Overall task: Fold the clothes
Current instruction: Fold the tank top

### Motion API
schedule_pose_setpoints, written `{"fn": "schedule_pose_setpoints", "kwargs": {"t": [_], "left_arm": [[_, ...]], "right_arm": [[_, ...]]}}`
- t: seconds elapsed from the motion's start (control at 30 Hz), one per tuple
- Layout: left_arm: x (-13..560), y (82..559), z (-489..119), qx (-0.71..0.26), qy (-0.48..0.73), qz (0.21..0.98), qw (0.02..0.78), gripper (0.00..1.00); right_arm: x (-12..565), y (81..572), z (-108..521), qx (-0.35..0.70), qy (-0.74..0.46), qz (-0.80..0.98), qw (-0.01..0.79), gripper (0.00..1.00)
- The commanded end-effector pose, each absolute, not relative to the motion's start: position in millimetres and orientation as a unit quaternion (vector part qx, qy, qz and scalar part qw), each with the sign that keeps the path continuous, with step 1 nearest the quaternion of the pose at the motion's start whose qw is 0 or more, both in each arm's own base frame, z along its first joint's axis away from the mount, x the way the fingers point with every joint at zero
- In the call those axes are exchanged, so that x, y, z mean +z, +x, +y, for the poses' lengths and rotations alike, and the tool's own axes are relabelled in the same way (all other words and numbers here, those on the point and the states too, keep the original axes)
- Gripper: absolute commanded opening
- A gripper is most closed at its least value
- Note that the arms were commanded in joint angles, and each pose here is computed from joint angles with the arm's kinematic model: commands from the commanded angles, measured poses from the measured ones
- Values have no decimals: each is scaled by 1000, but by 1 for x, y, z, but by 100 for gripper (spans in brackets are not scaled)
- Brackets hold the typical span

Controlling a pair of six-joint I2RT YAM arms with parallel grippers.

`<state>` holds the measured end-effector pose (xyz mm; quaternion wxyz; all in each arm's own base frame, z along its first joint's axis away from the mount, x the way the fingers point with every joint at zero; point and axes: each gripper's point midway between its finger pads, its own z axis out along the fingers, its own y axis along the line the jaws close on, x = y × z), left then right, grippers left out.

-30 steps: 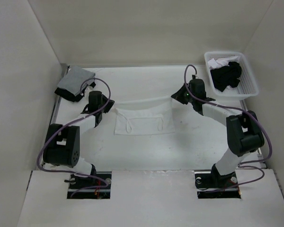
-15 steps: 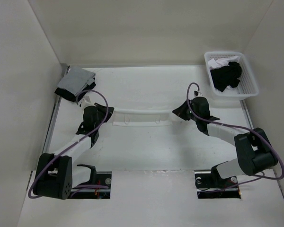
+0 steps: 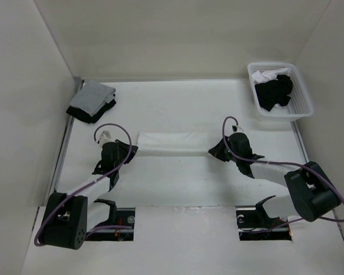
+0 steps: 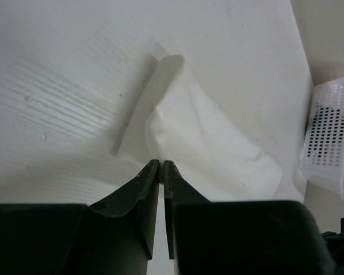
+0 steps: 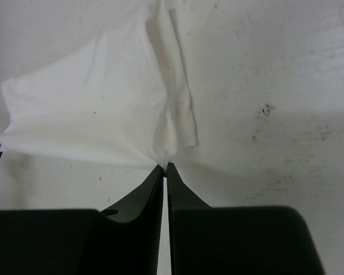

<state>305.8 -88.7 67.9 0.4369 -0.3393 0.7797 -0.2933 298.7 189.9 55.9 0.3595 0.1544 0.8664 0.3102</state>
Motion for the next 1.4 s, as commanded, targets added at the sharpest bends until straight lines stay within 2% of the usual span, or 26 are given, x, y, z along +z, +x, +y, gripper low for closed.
{"fn": "schedule_pose_setpoints", "kwargs": {"t": [0.0,0.13,0.2,0.43,0.6,0.73,1.0,1.03,1.17,1.23,1.37], "left_arm": [[67,303,-87,-299,-335,774,447,9],[65,297,-83,-300,-342,771,446,24],[73,295,-81,-307,-343,764,451,29],[132,300,-92,-331,-318,737,496,27],[141,317,-137,-339,-268,755,492,27],[119,337,-139,-330,-271,762,487,25],[50,351,-97,-292,-329,780,445,24],[45,350,-96,-296,-335,780,437,23],[51,347,-99,-324,-336,768,439,23],[59,345,-101,-332,-333,762,444,23],[74,335,-107,-340,-324,760,450,23]], "right_arm": [[51,298,190,309,163,862,368,11],[56,294,188,316,163,856,374,30],[68,296,191,326,152,851,384,38],[86,317,199,328,128,846,401,51],[71,341,203,322,136,858,377,52],[60,351,199,310,157,863,367,49],[45,357,206,322,168,869,336,41],[43,356,209,327,167,870,329,38],[41,361,210,356,186,857,322,16],[46,363,204,367,199,846,331,10],[62,357,186,366,215,831,359,6]]}}
